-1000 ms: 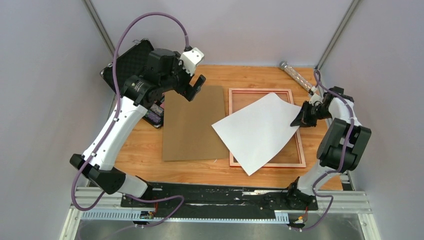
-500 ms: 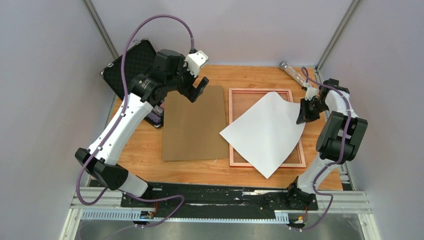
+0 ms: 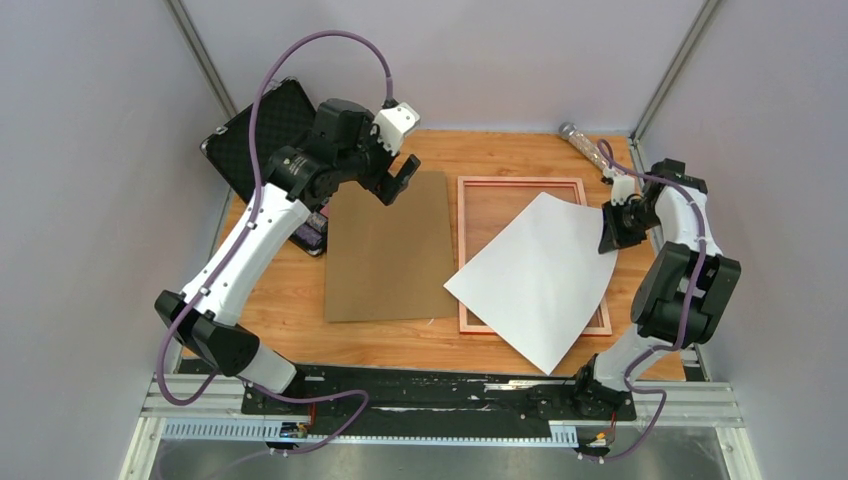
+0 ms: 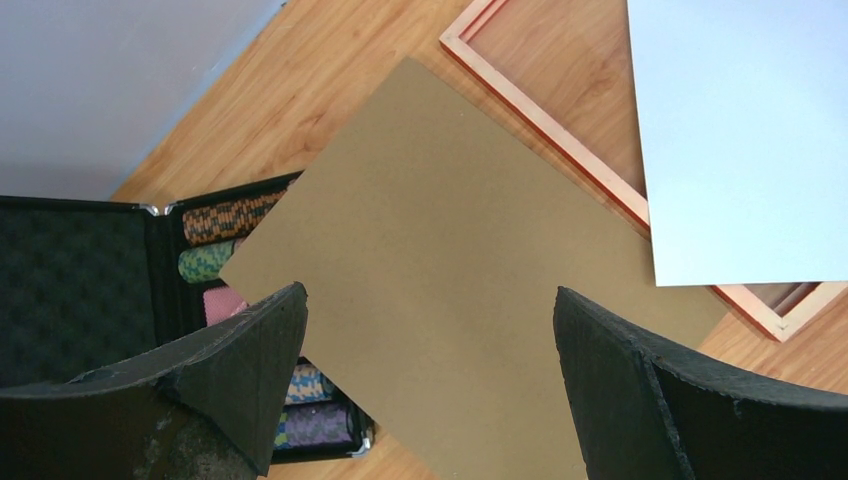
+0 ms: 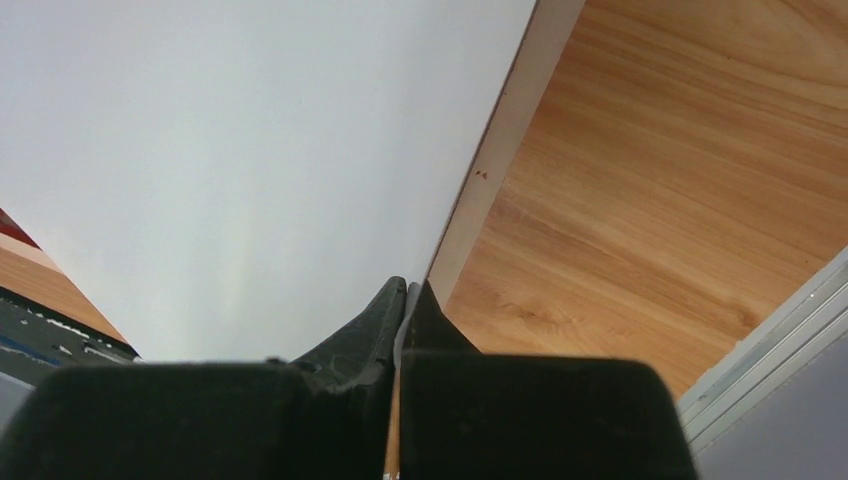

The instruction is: Put the photo into the frame

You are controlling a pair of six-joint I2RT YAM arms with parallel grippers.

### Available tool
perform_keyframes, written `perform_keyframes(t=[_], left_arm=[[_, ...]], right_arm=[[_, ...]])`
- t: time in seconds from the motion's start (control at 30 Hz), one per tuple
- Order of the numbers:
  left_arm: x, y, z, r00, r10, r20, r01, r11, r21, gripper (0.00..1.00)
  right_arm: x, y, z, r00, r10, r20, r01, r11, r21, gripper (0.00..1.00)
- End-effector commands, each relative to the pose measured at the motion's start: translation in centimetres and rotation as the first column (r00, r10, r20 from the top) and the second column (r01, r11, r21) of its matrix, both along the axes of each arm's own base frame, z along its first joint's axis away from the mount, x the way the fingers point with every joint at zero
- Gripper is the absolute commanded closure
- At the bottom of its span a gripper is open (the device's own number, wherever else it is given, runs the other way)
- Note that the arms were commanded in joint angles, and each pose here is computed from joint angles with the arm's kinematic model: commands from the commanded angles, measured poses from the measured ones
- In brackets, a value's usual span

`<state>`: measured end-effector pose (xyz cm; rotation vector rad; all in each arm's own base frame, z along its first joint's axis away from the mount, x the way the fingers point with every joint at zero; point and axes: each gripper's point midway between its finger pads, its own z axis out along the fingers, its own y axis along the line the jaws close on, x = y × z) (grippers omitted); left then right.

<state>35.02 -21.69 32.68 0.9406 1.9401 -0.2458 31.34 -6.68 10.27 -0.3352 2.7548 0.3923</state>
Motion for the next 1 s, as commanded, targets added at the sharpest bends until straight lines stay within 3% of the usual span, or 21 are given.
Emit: perform_keyframes(t=[0.0, 0.53, 0.77, 0.97], left_arm=[[0.3, -0.3, 0.1, 1.0, -0.023, 0.015, 0.023, 1.0, -0.003, 0.0], [0.5, -0.8, -0.4, 0.999, -0.042, -0.004, 0.042, 0.999, 0.005, 0.0], [0.5, -0.9, -0.6, 0.999, -0.042, -0.017, 0.042, 0.999, 0.005, 0.0], [1.0, -1.5, -0.4, 0.999, -0.05, -0.017, 0.05, 0.999, -0.001, 0.0]], right_arm=[[-0.3, -0.2, 1.5, 0.995, 0.087, 0.051, -0.085, 0.996, -0.042, 1.0], [3.8, -0.1, 1.9, 0.948, 0.302, 0.105, -0.289, 0.95, -0.121, 1.0], [2.3, 0.2, 0.7, 0.92, 0.385, 0.076, -0.372, 0.917, -0.147, 1.0], [5.2, -0.2, 1.2, 0.914, 0.383, 0.133, -0.357, 0.915, -0.185, 1.0]])
